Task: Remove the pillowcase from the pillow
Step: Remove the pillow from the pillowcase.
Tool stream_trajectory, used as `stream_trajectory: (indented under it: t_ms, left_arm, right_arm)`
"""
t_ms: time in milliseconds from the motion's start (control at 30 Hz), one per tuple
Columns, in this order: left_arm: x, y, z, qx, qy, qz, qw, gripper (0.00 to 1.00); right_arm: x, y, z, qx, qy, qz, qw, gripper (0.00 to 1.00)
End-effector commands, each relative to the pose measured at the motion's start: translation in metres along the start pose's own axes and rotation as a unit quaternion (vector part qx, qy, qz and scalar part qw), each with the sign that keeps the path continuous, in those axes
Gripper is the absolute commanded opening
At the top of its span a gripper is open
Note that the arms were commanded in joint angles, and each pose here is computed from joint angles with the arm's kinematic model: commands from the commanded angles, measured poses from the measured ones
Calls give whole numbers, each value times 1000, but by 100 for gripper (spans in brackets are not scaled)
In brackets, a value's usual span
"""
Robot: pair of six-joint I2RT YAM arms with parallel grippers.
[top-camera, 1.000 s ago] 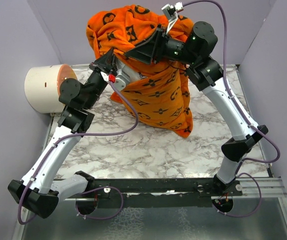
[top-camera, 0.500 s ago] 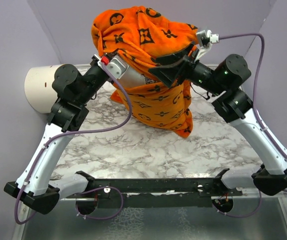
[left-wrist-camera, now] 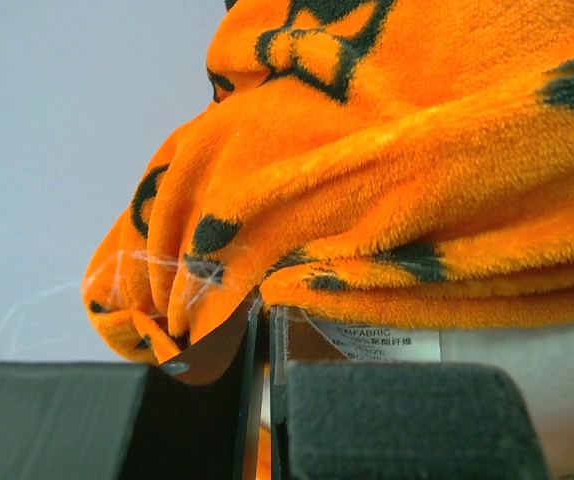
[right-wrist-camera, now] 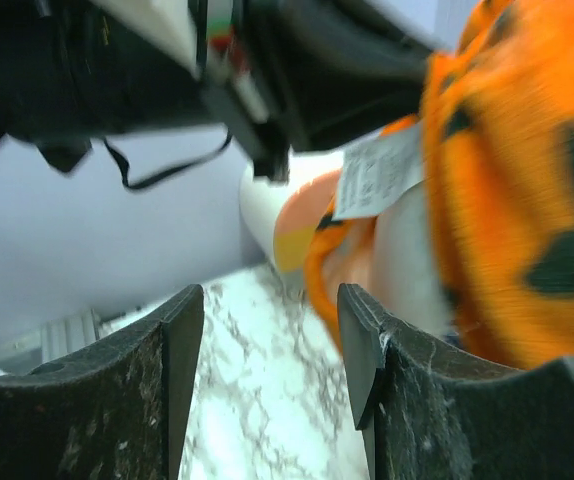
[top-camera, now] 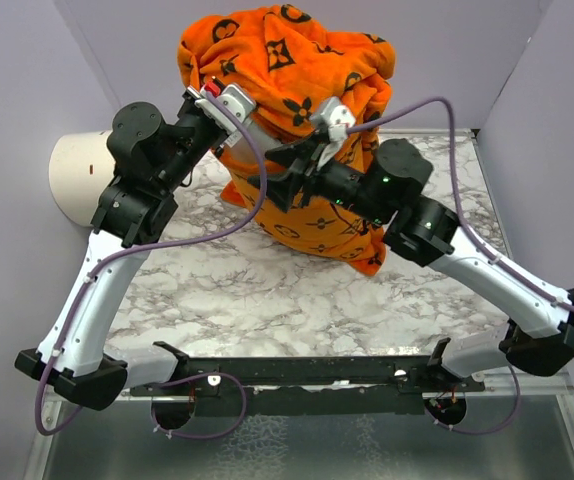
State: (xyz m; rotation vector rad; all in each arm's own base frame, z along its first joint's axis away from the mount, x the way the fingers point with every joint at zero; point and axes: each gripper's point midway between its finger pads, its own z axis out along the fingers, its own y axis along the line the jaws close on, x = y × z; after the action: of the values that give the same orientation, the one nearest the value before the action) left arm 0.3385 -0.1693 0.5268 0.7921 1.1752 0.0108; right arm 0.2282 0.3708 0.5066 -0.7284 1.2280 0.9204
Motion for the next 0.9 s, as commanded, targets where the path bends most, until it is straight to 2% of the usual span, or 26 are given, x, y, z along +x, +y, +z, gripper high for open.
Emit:
stream_trajectory:
  t_ms: [0,67,400,467,700,867]
  left_arm:
    - [-21,16,-4,-29,-18,-4,999,0]
    - [-22,17,-5,-31,-18,1,999,0]
    - [-36,21,-12,-31,-29,-4,999,0]
    - [-38,23,-15,-34,-31,-4,999,0]
    - [-55,44,-22,-73,-46,-5,996,0]
    - [-72,66,-31,-115,-61,-5,991,0]
  right_arm:
    - [29,-12,2,49,44,-32,997,55]
    - [25,-13,2,52,34,-36,997,56]
    - [71,-30,36,81,121,-61,988,56]
    - [82,-33,35,86,138,-62,985,54]
    - [143,-37,-8,114,187,-31,975,41]
    - [175,-45,-47,159,204,2,966,40]
